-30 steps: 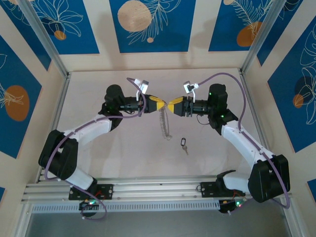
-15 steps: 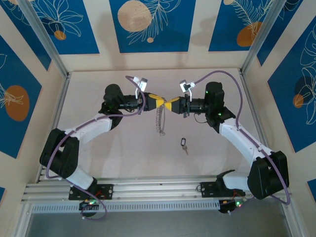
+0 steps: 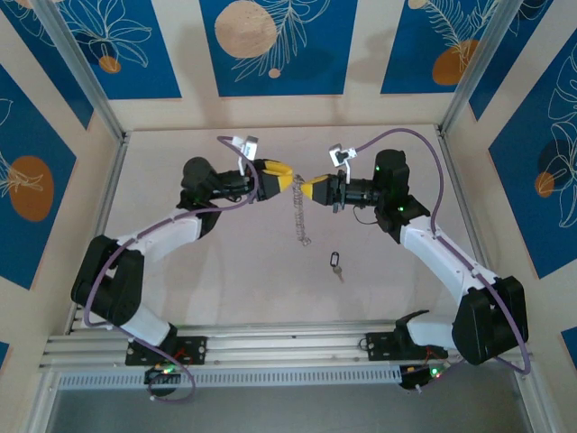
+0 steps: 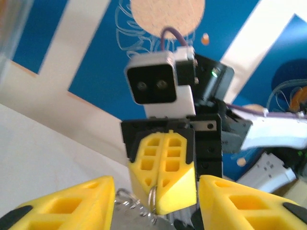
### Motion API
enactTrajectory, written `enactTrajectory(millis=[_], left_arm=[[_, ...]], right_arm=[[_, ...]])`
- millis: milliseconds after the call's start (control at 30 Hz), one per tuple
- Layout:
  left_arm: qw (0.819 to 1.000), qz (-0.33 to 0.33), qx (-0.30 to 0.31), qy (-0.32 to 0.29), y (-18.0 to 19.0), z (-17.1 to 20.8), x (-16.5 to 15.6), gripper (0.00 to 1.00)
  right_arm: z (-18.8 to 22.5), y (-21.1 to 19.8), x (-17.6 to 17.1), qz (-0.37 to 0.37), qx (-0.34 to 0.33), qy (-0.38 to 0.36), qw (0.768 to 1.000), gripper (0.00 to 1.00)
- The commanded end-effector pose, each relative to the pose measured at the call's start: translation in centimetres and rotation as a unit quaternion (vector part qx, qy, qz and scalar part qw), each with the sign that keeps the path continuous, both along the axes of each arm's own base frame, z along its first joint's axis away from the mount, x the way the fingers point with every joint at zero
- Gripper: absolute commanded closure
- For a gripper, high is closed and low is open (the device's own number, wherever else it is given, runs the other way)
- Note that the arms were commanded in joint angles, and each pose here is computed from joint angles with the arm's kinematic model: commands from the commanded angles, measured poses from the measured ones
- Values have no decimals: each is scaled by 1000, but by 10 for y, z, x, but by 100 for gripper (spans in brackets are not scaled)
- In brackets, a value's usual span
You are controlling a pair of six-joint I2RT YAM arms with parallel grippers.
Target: Put the keys on the keyring
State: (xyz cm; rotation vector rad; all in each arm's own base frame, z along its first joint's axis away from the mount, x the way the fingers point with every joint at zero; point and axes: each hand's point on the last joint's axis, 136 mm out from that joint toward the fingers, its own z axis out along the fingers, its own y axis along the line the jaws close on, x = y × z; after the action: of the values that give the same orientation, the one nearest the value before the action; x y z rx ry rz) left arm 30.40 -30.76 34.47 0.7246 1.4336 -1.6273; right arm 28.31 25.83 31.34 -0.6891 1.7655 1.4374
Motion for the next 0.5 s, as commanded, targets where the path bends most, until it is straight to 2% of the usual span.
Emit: enactTrajectory(millis=[0, 267, 467], left_arm=[[997, 46, -59, -17, 24, 31, 1, 49], [996, 81, -13, 26, 29, 13, 3, 52], [996, 86, 8, 35, 30, 12, 2, 52]], right_arm=[[13, -1, -2, -17, 10, -16, 1000, 100], [30, -3, -2, -48, 19, -28, 998, 100], [46, -2, 0, -64, 22, -31, 997, 100]])
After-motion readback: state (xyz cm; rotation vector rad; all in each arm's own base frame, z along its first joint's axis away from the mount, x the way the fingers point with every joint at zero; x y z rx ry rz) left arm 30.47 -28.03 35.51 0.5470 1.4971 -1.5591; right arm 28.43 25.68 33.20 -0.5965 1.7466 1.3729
